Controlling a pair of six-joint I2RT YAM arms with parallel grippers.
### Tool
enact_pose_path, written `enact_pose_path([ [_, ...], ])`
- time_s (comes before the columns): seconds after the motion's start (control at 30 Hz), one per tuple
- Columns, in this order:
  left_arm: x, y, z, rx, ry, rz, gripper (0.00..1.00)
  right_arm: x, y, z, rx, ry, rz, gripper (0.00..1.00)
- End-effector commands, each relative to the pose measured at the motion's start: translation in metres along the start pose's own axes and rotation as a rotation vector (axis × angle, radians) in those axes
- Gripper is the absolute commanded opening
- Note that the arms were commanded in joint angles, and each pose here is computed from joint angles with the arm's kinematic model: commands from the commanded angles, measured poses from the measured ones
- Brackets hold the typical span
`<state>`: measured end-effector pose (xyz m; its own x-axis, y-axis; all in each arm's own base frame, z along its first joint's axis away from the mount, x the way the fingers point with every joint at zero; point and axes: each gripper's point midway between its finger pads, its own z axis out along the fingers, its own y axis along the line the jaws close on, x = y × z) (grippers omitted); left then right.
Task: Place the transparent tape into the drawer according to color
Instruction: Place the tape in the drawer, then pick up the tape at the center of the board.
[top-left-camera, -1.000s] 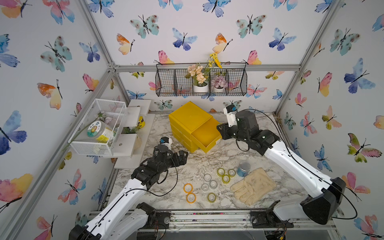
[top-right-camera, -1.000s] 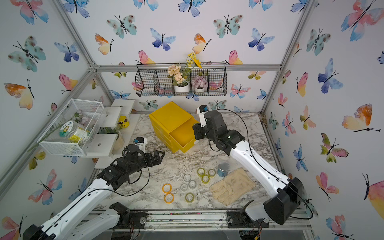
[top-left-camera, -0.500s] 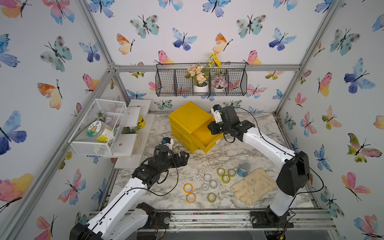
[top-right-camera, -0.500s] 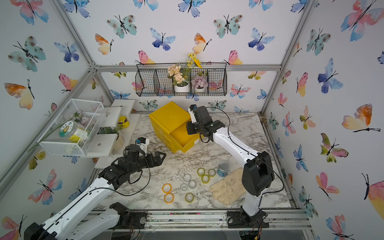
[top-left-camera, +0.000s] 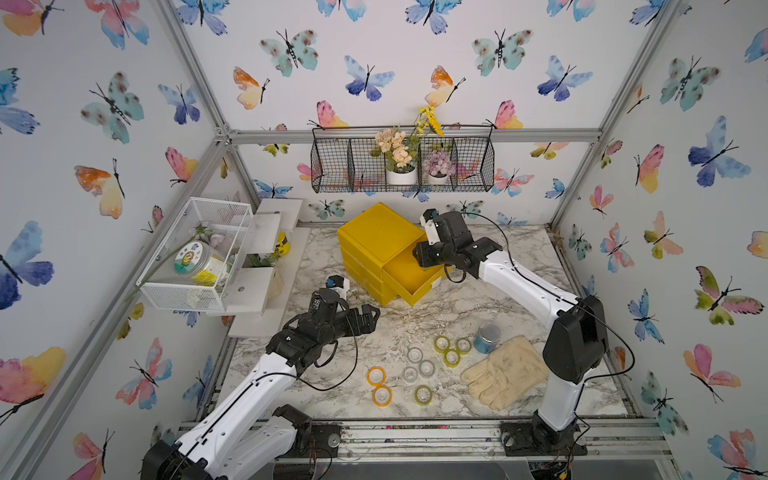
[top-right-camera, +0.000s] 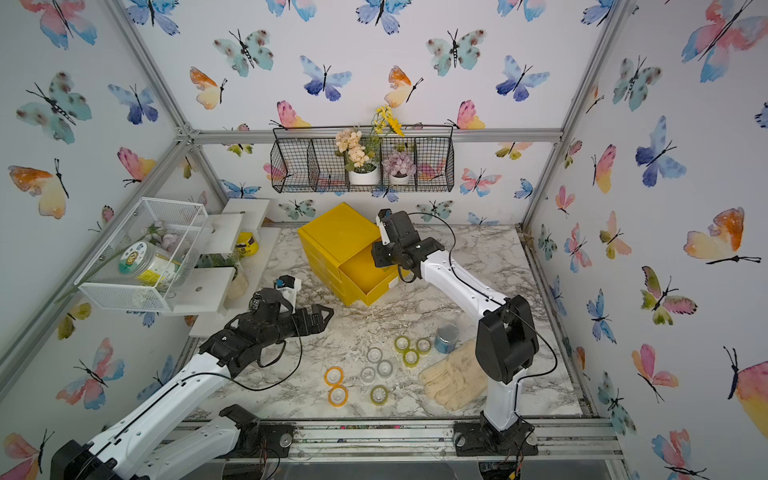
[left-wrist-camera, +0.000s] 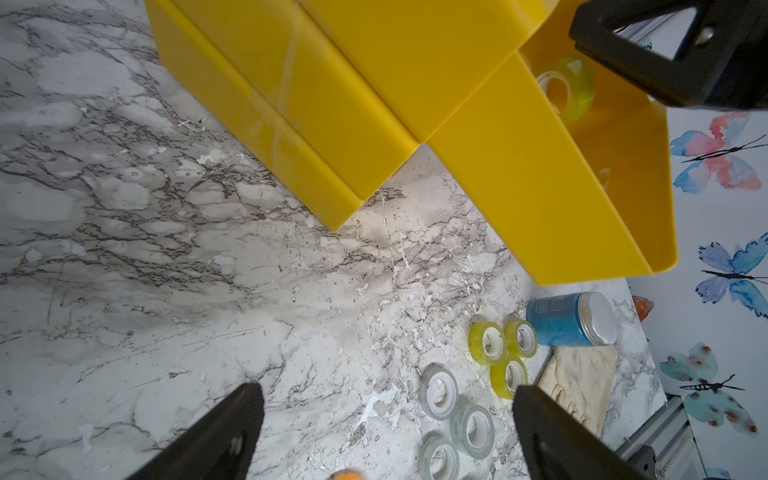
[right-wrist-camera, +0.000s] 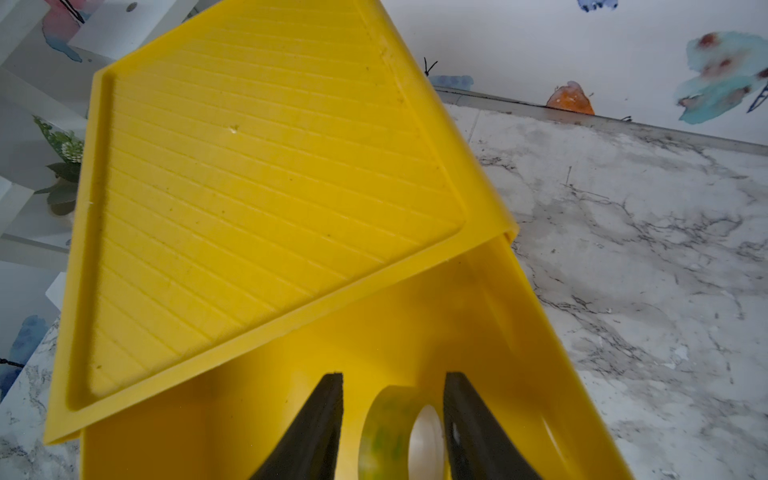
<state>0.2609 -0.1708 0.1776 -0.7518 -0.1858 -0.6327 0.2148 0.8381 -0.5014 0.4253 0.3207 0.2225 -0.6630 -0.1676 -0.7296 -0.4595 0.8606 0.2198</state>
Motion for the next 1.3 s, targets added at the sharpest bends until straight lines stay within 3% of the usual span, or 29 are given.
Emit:
enact_pose_path([
  [0.0,0.008,-0.010,-0.002,0.047,0.044,0.014,0.99,-0.018,0.000,-0.016,0.017,-0.052,-0.007,0.48],
  [0.27,0.030,-0.029,-0.001,0.055,0.137,0.103,0.99,-0.036,0.004,-0.078,-0.005,-0.189,0.006,0.59],
  [0.6,0.095,-0.059,0.007,0.101,0.338,0.266,0.98,0.014,-0.015,-0.145,0.018,-0.258,0.082,0.61],
  [0.87,0.166,-0.080,0.016,0.122,0.540,0.457,0.93,0.053,-0.037,-0.161,0.098,-0.233,0.112,0.64],
  [1.27,0.224,-0.097,0.027,0.070,0.637,0.701,0.91,0.056,-0.043,-0.162,0.133,-0.215,0.107,0.67],
])
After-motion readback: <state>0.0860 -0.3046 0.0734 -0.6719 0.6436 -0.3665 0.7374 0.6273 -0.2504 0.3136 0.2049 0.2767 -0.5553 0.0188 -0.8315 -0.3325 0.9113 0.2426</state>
